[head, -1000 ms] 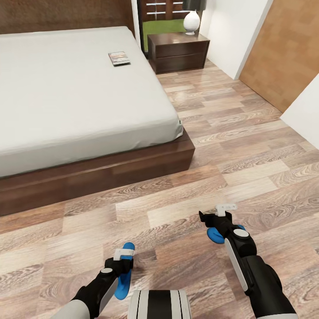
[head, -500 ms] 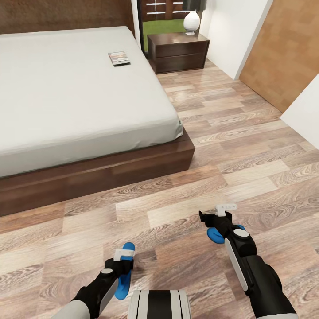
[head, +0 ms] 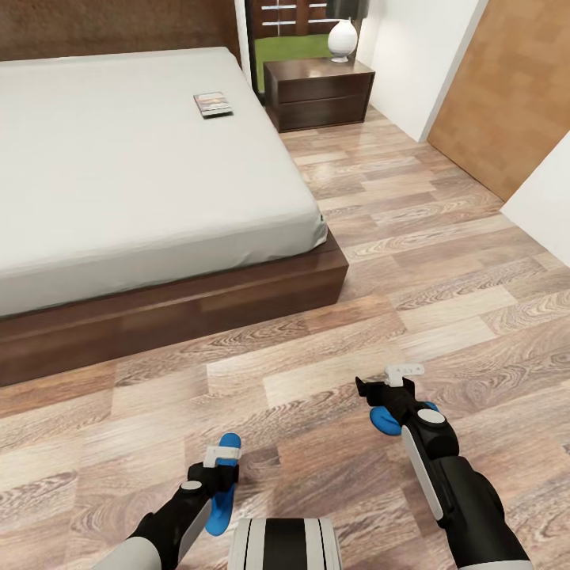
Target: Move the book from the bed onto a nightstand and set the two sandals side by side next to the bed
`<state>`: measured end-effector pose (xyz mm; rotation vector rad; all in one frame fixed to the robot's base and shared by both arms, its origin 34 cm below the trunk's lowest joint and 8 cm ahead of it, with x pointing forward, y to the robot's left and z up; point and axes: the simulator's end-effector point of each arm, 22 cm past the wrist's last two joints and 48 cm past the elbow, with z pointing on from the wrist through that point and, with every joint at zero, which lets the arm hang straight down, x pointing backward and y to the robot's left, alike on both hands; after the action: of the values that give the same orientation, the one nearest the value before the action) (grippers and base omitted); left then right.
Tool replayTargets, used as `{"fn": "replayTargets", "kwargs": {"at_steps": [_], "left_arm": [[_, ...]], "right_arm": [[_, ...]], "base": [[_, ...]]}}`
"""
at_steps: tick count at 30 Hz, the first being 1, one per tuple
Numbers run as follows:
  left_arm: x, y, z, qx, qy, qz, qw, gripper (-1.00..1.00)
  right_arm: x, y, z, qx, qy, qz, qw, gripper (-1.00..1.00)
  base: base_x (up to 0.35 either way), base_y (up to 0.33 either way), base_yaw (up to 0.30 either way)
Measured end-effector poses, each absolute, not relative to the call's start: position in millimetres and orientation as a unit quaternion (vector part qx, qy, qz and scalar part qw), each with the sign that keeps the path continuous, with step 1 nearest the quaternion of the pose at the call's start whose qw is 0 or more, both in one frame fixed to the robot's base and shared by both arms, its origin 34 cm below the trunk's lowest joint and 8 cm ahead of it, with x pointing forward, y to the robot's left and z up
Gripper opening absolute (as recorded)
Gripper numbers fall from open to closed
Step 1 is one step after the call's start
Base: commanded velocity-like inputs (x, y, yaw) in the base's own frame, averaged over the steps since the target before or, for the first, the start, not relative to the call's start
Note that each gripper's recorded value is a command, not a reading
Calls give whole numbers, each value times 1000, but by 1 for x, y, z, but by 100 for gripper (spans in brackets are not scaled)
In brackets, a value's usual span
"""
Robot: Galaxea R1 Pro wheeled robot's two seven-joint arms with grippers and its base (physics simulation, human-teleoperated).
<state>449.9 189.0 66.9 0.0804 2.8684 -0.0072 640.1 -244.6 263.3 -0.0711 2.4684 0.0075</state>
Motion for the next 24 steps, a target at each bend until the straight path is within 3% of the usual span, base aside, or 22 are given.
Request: {"fn": "replayTargets", "kwargs": {"at_steps": [24], "left_arm": [[450, 190, 67, 28, 990, -2, 138, 100]], "right_arm": [[640, -244, 263, -27, 944, 3, 330, 100]], "base": [[0, 0, 0]]}}
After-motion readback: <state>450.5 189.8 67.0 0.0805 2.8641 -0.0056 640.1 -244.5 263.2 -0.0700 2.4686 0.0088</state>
